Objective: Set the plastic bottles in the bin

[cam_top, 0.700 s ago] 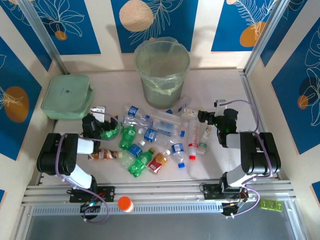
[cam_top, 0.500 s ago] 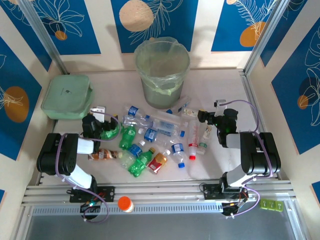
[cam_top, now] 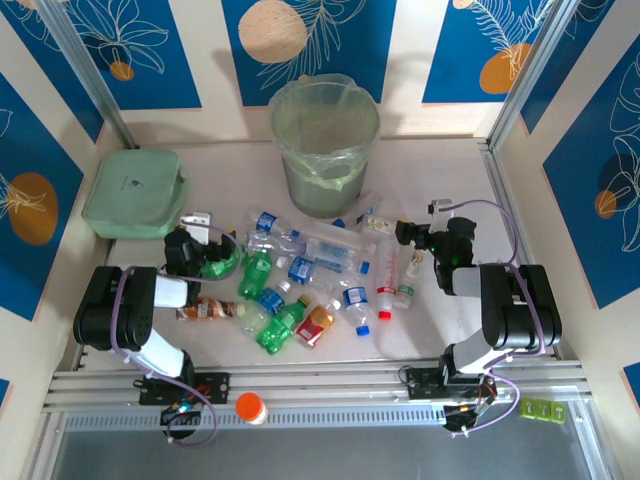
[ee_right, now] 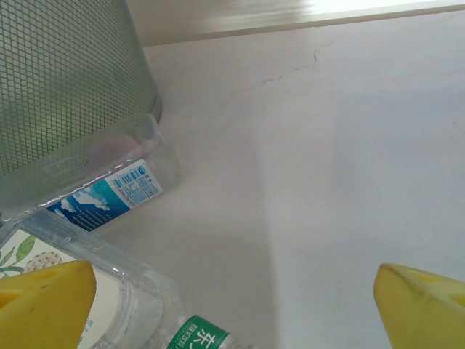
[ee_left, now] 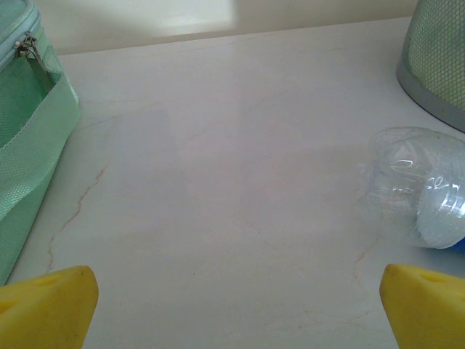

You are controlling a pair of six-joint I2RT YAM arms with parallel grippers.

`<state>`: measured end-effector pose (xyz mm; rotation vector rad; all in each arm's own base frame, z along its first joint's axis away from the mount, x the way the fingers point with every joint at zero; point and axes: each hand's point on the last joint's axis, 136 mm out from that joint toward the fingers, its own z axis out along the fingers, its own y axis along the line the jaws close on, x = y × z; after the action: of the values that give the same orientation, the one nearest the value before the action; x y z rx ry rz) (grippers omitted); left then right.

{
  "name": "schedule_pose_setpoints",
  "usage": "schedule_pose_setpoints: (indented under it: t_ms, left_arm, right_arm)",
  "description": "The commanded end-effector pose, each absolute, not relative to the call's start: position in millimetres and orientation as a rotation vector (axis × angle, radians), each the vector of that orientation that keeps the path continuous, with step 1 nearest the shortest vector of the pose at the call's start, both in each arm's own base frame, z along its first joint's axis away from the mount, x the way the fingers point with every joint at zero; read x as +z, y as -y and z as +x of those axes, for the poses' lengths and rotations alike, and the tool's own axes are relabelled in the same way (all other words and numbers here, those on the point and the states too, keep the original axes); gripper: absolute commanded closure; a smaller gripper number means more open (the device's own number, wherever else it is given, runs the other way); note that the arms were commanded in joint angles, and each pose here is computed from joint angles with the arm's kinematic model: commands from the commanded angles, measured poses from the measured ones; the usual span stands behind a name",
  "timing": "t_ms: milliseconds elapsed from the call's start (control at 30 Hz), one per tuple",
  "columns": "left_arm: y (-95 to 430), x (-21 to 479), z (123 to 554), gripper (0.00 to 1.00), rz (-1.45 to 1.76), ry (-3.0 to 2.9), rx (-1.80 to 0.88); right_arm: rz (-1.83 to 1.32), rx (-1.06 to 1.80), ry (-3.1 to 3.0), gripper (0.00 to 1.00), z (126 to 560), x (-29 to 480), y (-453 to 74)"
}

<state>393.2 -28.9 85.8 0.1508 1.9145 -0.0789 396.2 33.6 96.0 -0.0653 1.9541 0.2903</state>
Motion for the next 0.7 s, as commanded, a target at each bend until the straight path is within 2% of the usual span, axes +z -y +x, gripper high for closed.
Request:
schedule_pose_setpoints:
  t_ms: [0,400,667]
  left_arm:
    - [29,91,397,0.01,0.157,-1.906,-0.064]
    - [27,94,397,0.01,0.148,-1.901,-0.053]
    - [-5,151,388,0.01,-0.036,-1.849,0.081]
  right_arm:
    - [-0.081,0.289,-1.956,0.01,396,95,-34]
    - [-0.078,0.298,-1.942,0.01,395,99,-34]
    - [-0.084,0.214,-1.920,0.01,390,178,-42]
